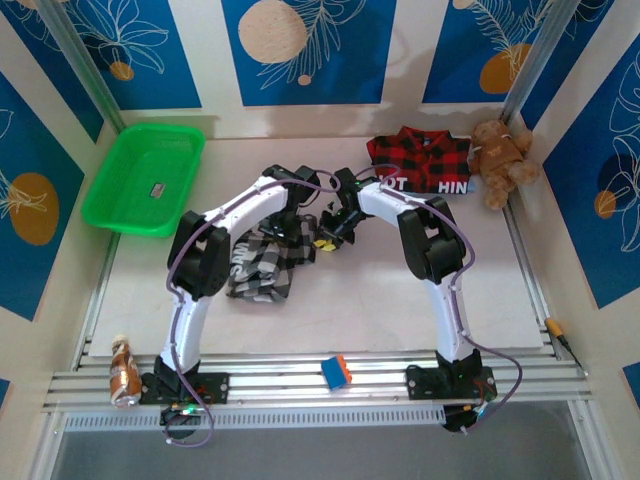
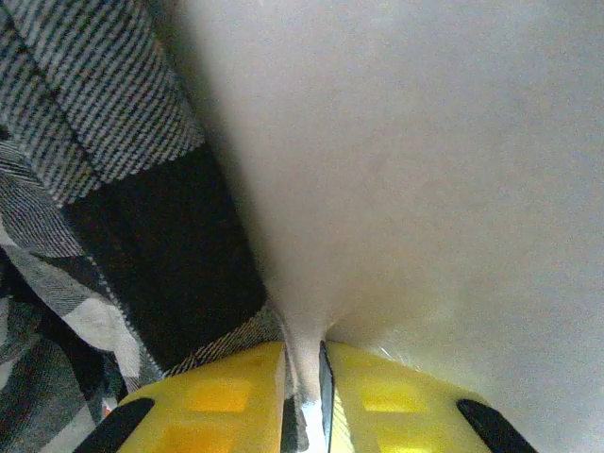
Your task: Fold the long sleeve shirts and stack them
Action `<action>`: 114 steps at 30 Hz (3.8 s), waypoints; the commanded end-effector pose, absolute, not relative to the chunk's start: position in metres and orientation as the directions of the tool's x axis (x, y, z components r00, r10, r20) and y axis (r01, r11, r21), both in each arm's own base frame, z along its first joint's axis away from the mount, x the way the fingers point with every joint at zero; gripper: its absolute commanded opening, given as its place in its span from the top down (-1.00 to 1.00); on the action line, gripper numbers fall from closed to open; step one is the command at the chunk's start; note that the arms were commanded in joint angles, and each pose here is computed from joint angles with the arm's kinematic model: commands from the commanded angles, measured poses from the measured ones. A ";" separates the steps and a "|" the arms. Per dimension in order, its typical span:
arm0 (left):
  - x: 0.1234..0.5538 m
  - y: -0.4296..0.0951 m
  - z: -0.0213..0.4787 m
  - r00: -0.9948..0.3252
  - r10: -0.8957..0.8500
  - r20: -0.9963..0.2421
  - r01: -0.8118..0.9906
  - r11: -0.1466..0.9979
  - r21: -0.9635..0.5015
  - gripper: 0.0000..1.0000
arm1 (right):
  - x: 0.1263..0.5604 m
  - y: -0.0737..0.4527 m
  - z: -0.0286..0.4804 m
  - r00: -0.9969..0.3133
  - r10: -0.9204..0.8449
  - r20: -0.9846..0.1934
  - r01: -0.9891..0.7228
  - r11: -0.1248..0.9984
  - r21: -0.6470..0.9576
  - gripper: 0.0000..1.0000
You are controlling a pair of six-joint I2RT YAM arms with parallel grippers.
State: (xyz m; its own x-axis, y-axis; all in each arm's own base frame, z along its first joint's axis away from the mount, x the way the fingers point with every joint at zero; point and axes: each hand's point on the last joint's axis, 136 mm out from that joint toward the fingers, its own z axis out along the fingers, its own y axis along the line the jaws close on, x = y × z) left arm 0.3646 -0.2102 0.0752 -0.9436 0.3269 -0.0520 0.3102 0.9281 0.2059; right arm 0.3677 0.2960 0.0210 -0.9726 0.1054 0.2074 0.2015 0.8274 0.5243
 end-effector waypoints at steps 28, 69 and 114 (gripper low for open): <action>0.377 -0.187 0.209 -0.926 -0.246 -0.287 -0.037 0.814 -0.579 -0.52 | 0.386 0.268 0.124 -0.977 0.213 0.014 0.175 0.757 0.630 0.33; 0.373 -0.166 0.141 -0.936 -0.323 -0.142 -0.188 0.797 -0.574 -0.14 | 0.392 0.394 0.159 -1.000 -0.012 -0.003 -0.009 0.608 0.794 0.51; 0.418 -0.167 0.198 -0.906 -0.288 -0.310 -0.005 0.740 -0.673 -0.89 | 0.331 0.279 0.094 -0.971 -0.194 -0.142 -0.230 0.918 0.324 -0.52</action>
State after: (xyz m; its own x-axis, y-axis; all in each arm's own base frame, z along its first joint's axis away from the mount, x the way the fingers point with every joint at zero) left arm 0.4355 -0.1729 0.1980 -0.8887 -0.3258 -0.3226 -0.0208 0.7315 -0.6815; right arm 0.3282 0.3062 0.1371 -0.9813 -0.1224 -0.1483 -0.1815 0.8436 0.5054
